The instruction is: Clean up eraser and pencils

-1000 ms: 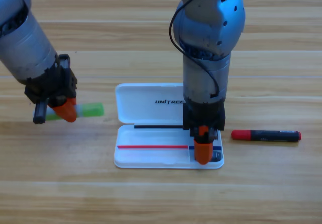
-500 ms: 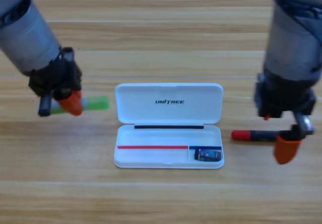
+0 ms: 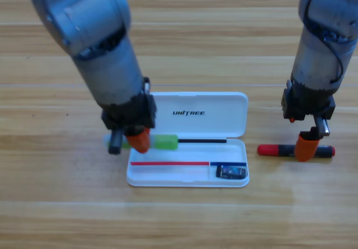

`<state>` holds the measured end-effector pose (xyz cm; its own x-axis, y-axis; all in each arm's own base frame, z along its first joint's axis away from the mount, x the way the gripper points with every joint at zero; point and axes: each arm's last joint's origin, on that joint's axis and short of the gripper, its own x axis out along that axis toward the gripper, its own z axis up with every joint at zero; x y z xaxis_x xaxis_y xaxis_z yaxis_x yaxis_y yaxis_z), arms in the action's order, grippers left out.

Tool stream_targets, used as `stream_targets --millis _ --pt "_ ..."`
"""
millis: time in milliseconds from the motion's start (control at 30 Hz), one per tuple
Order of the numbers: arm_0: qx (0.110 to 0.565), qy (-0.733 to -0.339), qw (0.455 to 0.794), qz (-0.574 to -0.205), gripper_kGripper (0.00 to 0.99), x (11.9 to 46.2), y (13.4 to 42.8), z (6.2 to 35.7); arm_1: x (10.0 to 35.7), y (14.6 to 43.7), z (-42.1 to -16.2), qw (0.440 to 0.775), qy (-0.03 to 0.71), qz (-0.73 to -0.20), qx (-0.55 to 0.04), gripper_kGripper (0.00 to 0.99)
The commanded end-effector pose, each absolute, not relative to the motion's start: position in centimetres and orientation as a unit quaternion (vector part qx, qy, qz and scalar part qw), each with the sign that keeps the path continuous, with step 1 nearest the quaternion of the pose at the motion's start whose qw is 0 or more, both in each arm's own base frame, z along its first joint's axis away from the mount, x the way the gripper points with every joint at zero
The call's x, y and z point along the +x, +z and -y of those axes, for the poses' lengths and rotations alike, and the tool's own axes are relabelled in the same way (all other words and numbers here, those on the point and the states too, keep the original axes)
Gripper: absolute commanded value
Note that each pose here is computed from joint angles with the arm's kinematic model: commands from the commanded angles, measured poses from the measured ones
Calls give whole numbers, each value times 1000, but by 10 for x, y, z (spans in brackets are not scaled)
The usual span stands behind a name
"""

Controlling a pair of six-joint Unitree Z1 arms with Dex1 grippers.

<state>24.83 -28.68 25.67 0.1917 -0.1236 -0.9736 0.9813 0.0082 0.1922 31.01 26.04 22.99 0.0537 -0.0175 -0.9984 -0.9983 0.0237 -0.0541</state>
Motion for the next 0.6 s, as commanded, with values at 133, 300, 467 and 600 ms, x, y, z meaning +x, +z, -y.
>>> stream_targets --millis 133,300,467,600 --pt "529 -488 540 -435 0 248 219 322 339 170 -261 484 468 -533 -513 862" --pt "529 -488 539 -437 0 252 213 328 342 163 -260 478 468 -537 -513 808" --pt "524 -490 540 -440 0 255 210 332 342 152 -256 463 473 -545 -514 483" --pt "519 -494 538 -444 0 255 207 333 340 151 -251 454 477 -549 -515 80"
